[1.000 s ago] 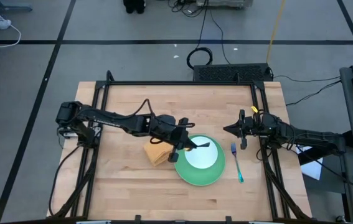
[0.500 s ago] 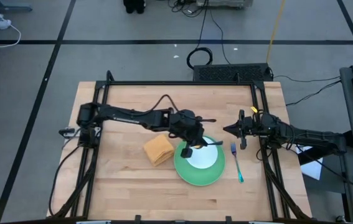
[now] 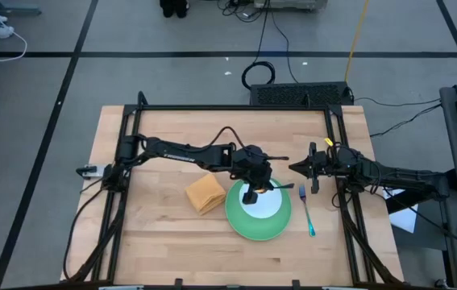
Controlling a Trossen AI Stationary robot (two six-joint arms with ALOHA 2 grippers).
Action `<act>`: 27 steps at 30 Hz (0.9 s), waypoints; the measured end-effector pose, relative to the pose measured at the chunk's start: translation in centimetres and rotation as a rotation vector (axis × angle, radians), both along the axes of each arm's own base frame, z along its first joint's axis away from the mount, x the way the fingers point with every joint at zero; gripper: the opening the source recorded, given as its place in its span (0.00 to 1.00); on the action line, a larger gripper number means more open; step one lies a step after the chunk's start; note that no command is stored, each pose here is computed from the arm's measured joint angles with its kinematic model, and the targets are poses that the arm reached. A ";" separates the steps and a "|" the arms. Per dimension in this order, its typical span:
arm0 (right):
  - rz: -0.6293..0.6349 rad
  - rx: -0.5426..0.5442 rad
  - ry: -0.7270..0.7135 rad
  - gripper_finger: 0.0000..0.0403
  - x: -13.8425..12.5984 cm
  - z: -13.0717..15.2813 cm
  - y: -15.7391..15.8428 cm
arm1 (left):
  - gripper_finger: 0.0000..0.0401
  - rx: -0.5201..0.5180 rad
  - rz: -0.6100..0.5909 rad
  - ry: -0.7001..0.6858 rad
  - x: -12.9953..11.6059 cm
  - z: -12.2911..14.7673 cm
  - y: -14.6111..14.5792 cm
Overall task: Set table place
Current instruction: Put the purple spoon into the white bowl
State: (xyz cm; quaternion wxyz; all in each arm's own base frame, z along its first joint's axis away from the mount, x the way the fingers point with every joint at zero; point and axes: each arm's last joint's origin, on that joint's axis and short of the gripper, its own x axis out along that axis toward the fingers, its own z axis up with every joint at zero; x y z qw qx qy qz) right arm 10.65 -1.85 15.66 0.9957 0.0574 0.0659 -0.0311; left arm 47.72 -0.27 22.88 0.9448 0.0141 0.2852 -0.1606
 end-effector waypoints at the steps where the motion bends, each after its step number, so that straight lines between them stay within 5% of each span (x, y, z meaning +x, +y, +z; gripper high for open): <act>1: 0.000 0.000 0.000 0.00 0.0 0.0 0.0 | 0.00 0.001 0.006 0.002 0.1 -0.2 0.0; 27: 0.001 -0.004 0.002 0.00 0.0 0.0 0.0 | 0.00 0.048 0.089 0.175 -0.4 -2.5 -0.8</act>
